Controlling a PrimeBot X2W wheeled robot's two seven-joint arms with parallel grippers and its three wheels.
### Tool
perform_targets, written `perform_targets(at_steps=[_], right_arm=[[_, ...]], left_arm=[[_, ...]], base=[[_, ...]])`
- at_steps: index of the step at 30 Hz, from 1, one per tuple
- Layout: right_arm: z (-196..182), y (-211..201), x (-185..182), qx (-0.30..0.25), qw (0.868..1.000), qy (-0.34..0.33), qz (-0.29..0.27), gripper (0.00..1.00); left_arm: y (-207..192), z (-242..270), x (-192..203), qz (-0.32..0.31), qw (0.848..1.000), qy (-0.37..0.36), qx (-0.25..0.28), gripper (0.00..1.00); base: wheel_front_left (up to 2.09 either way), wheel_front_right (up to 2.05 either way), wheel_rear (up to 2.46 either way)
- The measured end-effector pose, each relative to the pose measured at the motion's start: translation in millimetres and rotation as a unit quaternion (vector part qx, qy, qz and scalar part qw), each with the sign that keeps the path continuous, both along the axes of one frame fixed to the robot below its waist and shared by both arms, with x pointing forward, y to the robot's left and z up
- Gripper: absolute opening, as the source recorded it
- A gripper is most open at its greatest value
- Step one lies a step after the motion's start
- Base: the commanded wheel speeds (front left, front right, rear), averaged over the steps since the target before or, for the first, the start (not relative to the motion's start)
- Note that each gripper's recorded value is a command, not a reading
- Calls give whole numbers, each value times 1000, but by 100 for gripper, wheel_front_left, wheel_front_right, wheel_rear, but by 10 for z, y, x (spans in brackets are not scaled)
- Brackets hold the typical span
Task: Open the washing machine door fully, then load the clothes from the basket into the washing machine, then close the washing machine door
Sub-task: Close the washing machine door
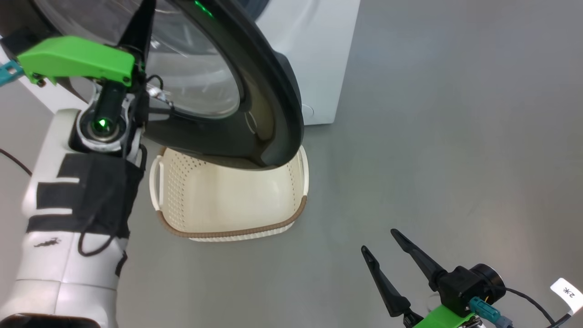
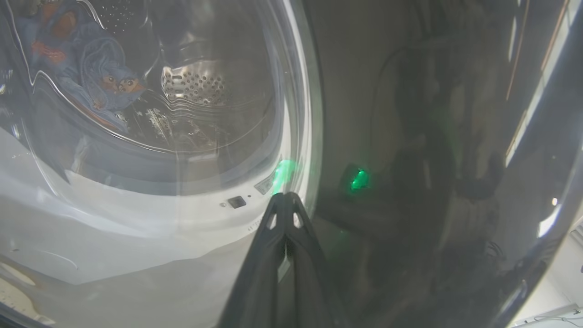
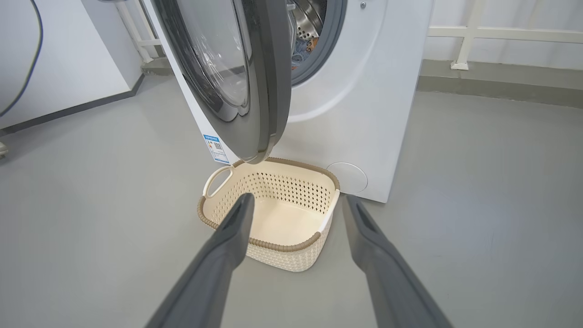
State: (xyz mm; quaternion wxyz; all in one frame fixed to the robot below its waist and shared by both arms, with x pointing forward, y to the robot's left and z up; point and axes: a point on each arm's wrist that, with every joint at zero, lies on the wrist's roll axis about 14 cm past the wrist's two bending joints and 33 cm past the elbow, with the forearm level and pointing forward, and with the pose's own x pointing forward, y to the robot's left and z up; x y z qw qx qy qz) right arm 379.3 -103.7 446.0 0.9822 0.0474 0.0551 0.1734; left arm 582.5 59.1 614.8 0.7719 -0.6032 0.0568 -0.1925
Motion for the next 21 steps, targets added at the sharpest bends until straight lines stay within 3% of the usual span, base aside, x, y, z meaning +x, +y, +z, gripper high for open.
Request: perform_targets(at_steps=[10,12,13,14,15,21], right_arm=[[210,35,-15,8,1000,-30,-1,100],[231,21,-58,12,999,-31,-5,100],[233,13,-88,12,999,-30,-6,100],[234,3,-117,12,999,-30,-8,100],[243,-7,-140,12,999,-31,-10,100],[334,-73,-249,13,999,-44,-22,100]], left_arm=[[143,-194,-353,10,997,2,78,3],[236,-240,-433,24,994,-5,110,33],[284,-262,-474,33,991,-9,126,55],[326,-284,-517,40,989,-11,140,85],[358,-304,-563,46,986,-16,157,100],[576,-449,-878,82,958,-57,269,100]], base=[[0,0,0],[0,0,0],[0,0,0],[0,0,0],[0,0,0],[0,0,0]])
